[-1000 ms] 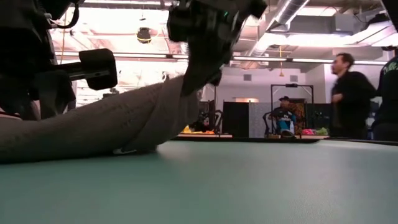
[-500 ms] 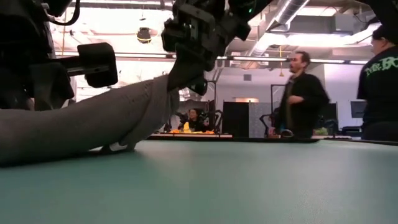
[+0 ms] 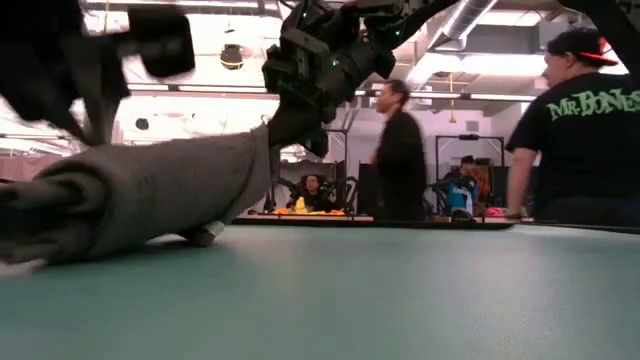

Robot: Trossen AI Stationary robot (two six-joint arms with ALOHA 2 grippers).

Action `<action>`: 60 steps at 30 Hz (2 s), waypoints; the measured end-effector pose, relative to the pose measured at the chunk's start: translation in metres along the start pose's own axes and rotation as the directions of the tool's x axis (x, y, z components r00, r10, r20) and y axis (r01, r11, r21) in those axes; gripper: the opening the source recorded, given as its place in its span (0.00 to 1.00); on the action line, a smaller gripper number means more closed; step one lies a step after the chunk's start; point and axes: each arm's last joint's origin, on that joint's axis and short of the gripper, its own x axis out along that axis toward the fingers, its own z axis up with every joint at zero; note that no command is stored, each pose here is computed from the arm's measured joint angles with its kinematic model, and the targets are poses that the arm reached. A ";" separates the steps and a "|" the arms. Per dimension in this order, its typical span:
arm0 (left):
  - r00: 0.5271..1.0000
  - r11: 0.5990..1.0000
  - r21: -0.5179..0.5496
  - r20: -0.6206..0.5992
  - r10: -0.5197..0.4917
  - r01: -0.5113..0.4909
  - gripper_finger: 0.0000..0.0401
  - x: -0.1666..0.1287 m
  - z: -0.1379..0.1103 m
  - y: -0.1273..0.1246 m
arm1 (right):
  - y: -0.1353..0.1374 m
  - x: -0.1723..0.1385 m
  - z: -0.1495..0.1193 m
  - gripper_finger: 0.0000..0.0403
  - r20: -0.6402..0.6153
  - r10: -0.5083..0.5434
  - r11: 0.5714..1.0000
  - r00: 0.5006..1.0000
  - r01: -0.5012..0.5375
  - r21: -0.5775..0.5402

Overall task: Roll towel into tight, uniform cylinder
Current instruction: Roll the gray towel

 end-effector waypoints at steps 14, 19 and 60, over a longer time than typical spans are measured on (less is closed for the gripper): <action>0.915 0.958 -0.005 -0.296 0.273 -0.287 0.00 -0.028 -0.035 0.002 | -0.002 0.014 -0.011 0.05 -0.074 0.034 0.999 0.997 -0.032 0.027; 0.927 0.963 -0.028 -0.280 0.249 -0.267 0.00 -0.023 -0.050 -0.005 | -0.003 0.013 -0.011 0.05 -0.080 0.038 0.999 0.996 -0.035 0.037; 0.999 0.970 -0.243 0.040 0.028 -0.018 0.00 0.020 -0.053 -0.012 | -0.052 0.012 -0.011 0.05 -0.054 -0.006 0.991 0.999 0.014 0.136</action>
